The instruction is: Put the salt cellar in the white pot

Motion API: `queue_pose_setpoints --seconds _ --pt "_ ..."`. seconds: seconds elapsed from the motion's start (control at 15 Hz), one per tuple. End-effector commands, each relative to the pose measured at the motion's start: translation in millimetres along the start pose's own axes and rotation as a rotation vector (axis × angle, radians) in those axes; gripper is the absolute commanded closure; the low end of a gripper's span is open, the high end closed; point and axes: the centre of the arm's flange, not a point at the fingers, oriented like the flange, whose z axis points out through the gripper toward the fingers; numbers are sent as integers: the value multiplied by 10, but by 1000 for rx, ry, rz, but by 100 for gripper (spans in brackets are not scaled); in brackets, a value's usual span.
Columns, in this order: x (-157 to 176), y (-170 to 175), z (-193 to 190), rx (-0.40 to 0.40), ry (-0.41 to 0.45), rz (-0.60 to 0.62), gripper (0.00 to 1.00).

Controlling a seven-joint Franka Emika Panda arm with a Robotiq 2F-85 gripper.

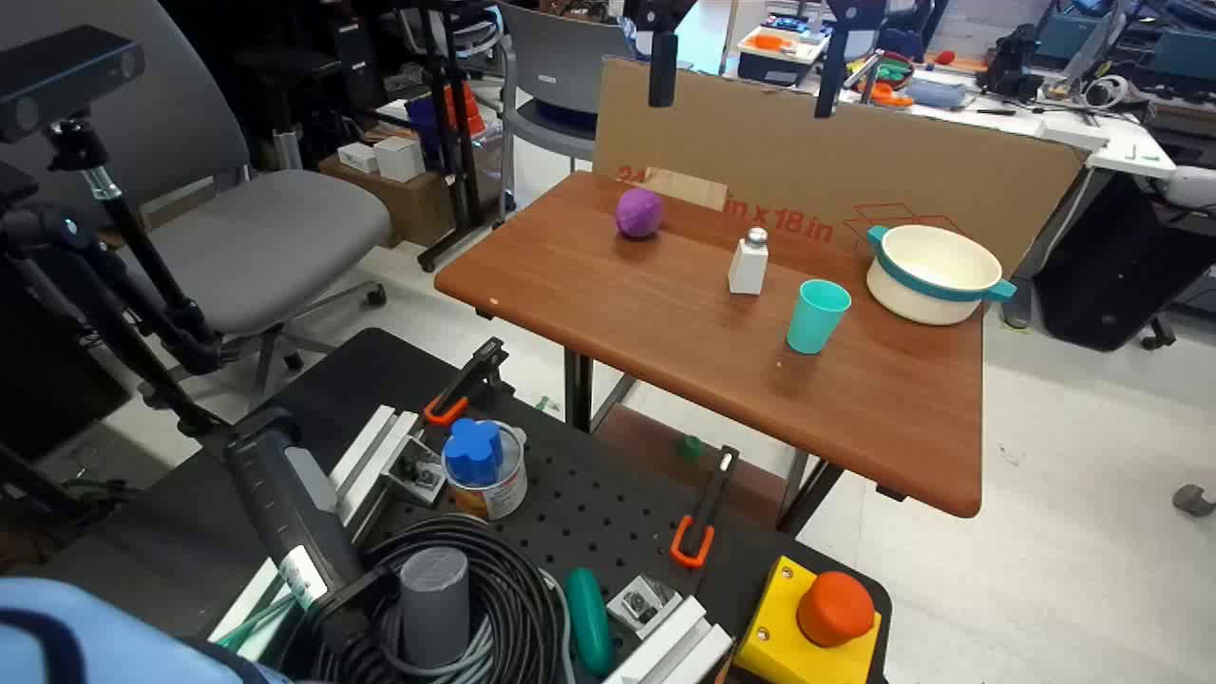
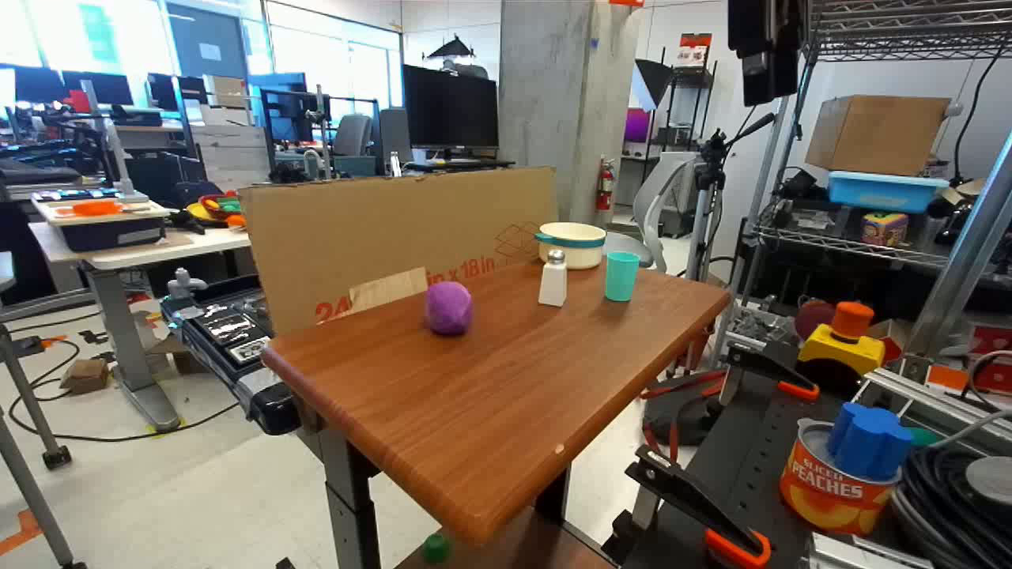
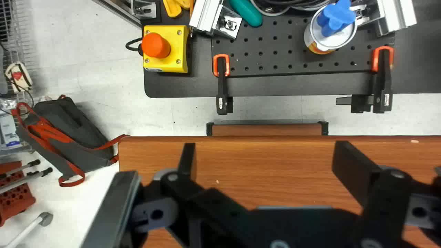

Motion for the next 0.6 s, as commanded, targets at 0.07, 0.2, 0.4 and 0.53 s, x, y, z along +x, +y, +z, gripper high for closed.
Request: queue_pose_setpoints --seconds 0.07,0.2,0.4,0.53 --pt "2 1 -5 0 1 0 0" --pt "2 1 -6 0 1 0 0" --pt "2 1 -6 0 1 0 0" --pt "77 11 1 15 -3 15 0"
